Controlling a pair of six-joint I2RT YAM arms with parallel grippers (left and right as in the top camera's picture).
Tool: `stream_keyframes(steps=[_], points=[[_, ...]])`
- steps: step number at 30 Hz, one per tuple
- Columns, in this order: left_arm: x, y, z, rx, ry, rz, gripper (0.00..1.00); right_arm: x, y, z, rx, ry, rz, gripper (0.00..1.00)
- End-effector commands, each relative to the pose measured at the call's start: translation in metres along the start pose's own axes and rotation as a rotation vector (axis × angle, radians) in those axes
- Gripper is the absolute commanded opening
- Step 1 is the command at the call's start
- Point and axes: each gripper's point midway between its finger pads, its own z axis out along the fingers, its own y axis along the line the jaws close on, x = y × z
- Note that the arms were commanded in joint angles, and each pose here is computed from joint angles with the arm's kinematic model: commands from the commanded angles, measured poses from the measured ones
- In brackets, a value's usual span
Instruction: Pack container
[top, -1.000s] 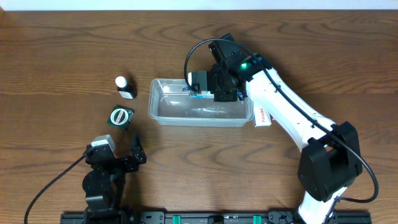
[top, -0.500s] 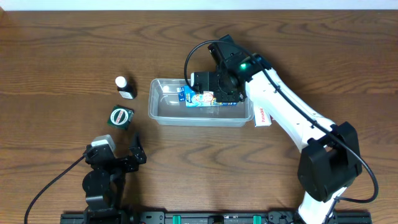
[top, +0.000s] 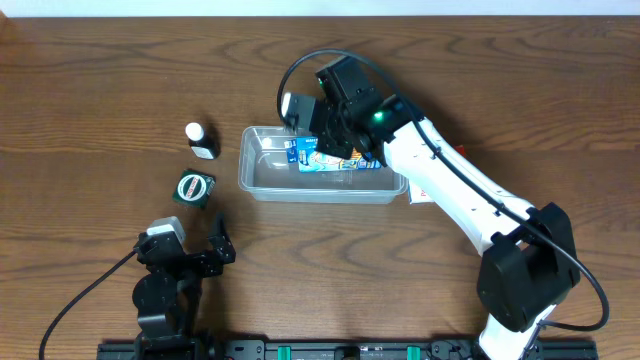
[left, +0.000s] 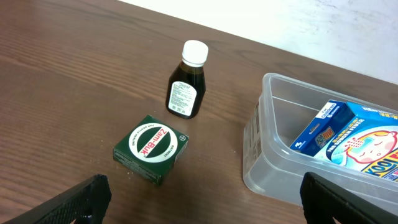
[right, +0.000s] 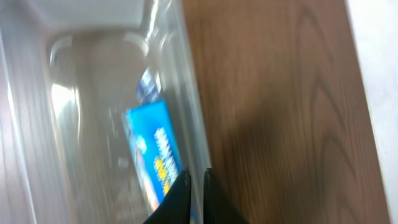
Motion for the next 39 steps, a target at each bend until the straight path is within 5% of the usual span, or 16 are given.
stream_keyframes(steps=[1, 9, 22, 39], points=[[0.010, 0.001, 0.003, 0.003, 0.024, -0.013, 0.98, -0.004, -0.009, -0.001, 0.016, -0.030, 0.201, 0.05], [0.010, 0.001, 0.003, 0.003, 0.024, -0.013, 0.98, 0.021, 0.001, 0.041, -0.030, 0.051, 0.313, 0.01], [0.010, 0.001, 0.003, 0.003, 0.024, -0.013, 0.98, 0.048, 0.041, 0.031, -0.131, 0.215, 0.398, 0.01], [0.010, 0.001, 0.003, 0.003, 0.024, -0.013, 0.98, -0.030, 0.070, 0.007, -0.227, -0.033, 0.312, 0.01]])
